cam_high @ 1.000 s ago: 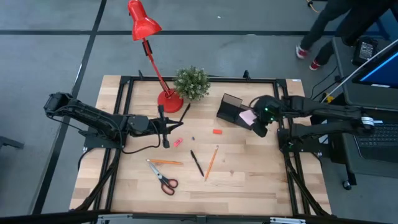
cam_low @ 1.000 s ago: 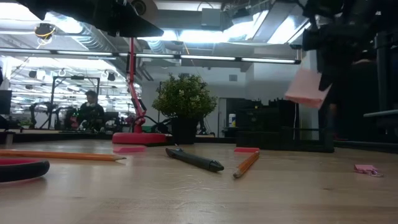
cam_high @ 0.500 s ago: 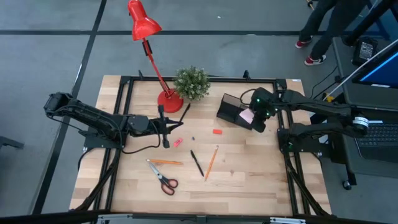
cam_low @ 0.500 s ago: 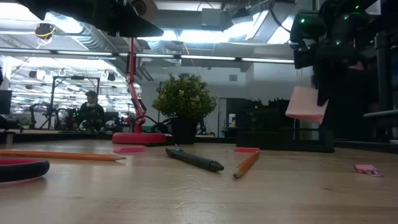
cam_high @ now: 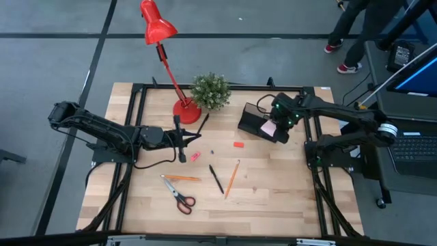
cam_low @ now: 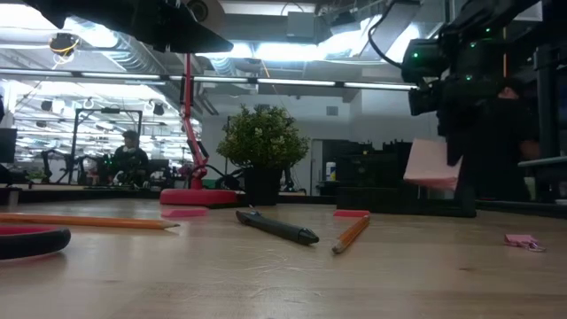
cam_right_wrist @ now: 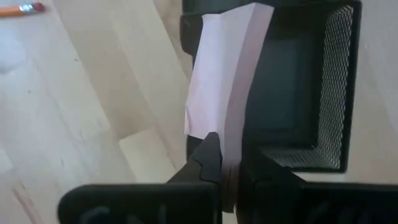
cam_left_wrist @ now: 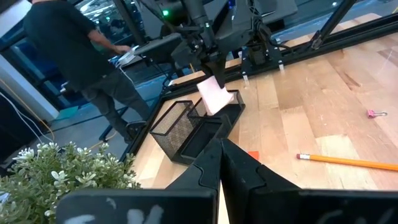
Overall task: Pick and place office supplies into organizer
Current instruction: Put the pink sticky notes into the black desk organizer
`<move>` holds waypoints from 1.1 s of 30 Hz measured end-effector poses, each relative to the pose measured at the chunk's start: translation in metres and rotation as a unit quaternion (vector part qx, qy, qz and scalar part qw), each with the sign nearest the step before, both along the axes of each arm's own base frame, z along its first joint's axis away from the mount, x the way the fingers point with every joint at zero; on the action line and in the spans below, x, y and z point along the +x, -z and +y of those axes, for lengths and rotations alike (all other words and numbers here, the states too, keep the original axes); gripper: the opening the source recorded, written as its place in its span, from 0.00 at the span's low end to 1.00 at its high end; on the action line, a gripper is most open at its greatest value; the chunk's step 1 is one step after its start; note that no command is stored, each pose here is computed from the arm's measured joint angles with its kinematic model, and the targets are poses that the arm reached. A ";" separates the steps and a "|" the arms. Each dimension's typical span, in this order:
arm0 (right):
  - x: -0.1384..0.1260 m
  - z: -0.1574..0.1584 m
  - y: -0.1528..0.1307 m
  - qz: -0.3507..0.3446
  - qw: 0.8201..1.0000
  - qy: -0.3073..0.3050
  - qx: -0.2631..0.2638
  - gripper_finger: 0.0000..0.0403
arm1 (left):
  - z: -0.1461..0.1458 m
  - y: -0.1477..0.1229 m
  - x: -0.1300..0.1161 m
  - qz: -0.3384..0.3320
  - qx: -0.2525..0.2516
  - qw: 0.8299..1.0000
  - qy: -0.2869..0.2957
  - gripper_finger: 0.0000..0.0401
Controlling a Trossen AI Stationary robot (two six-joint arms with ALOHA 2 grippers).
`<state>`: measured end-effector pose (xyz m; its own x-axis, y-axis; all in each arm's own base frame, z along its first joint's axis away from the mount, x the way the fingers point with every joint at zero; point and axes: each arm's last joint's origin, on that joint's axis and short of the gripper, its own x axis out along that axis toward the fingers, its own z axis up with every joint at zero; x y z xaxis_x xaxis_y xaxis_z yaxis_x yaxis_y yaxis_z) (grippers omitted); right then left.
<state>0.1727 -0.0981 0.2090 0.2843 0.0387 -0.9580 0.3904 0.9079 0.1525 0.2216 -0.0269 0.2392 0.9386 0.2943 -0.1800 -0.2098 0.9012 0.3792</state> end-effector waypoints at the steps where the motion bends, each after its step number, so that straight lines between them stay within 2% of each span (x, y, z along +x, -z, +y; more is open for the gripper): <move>1: 0.000 -0.001 0.001 0.000 1.000 -0.003 0.000 0.03 | 0.000 0.000 0.000 0.000 0.000 1.000 0.000 0.00; 12: 0.001 -0.013 0.010 -0.002 1.000 -0.008 0.027 0.03 | 0.000 0.000 0.000 0.000 0.000 1.000 0.000 0.01; 21: 0.004 -0.019 0.022 -0.004 0.997 -0.023 0.080 0.03 | 0.000 0.000 0.000 0.000 0.000 1.000 0.000 0.01; 33: 0.005 -0.028 0.037 0.023 0.994 -0.010 0.104 0.03 | 0.000 0.000 0.000 0.000 0.000 1.000 0.000 0.01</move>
<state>0.1776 -0.1262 0.1719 0.2380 0.2415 -0.9408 0.3838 0.8664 0.3195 0.2217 -0.0269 0.2393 0.9387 0.2942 -0.1798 -0.2100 0.9014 0.3786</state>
